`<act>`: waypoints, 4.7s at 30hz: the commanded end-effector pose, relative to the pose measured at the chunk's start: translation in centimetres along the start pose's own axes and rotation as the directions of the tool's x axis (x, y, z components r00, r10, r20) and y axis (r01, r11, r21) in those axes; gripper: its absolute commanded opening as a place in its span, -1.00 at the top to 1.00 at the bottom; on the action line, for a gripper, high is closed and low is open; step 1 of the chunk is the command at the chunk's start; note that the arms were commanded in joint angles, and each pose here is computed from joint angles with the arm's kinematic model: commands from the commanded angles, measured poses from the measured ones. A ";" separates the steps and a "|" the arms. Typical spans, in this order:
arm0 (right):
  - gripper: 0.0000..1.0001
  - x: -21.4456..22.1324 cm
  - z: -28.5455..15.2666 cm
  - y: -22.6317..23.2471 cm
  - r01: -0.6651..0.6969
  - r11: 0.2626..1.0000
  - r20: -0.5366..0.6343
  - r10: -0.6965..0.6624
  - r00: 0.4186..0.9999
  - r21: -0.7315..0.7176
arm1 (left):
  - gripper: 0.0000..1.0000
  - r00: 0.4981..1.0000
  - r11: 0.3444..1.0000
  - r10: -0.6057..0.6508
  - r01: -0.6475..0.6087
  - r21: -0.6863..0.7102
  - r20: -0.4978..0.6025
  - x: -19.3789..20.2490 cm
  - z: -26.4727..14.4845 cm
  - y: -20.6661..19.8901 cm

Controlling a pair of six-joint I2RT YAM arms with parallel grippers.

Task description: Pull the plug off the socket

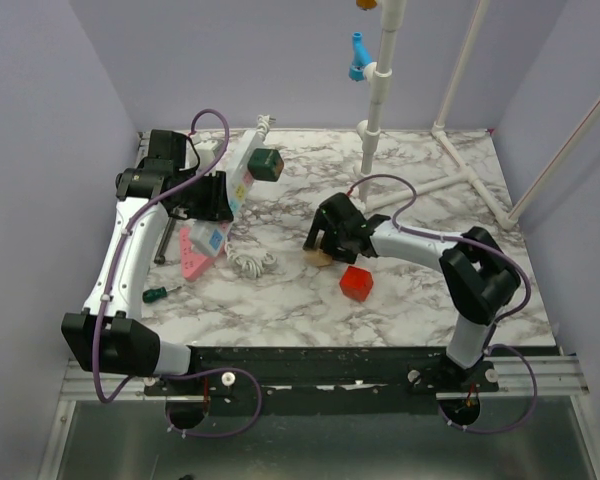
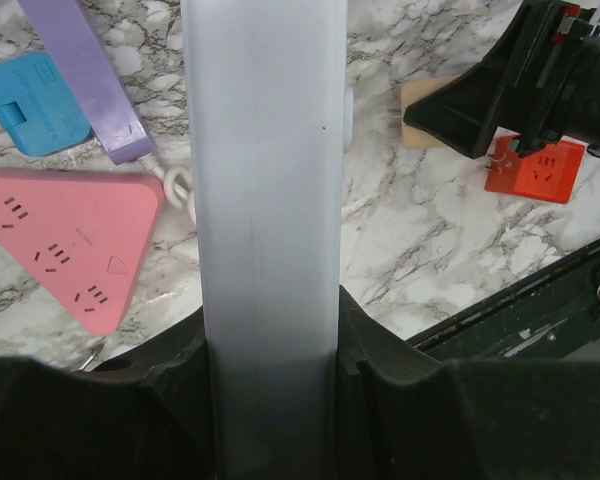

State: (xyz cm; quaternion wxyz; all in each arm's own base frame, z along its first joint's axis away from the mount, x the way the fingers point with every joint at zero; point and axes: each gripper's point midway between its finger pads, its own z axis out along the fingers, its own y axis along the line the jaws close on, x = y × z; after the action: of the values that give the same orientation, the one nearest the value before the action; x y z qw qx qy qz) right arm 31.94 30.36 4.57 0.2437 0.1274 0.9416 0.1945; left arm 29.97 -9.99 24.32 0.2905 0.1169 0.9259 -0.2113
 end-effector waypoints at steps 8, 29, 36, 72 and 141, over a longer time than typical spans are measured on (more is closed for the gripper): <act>-0.88 -5.8 -6.8 -1.3 0.084 0.988 0.221 -0.111 0.969 0.130 | 1.00 0.989 0.997 0.063 -0.067 0.024 0.136 -2.4 -2.2 -1.4; -1.00 -10.7 -15.8 16.0 0.032 0.790 0.161 0.085 0.983 -0.612 | 1.00 0.974 0.983 0.181 -0.180 -0.020 0.139 0.2 -2.6 -0.7; -1.00 -10.9 -14.5 17.8 0.007 0.723 0.142 0.127 0.982 -0.691 | 1.00 0.974 0.984 0.173 -0.176 0.005 0.145 0.0 -3.0 -1.3; -0.92 -8.2 -7.7 22.4 -0.163 0.607 -0.038 0.214 0.976 -0.778 | 1.00 0.981 0.990 0.141 -0.140 -0.017 0.136 -0.5 -2.0 -0.5; 0.59 -3.5 -13.1 10.8 -0.089 0.773 0.086 0.183 0.979 -0.629 | 1.00 0.989 0.972 0.105 -0.080 -0.223 0.101 -1.1 0.6 5.7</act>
State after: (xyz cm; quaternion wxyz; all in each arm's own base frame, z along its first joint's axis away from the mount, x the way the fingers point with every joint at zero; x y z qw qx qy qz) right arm 30.65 36.93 20.78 0.2917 0.1419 0.7780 0.5381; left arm 32.22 -3.11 19.80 0.3053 0.0722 0.9482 -0.0502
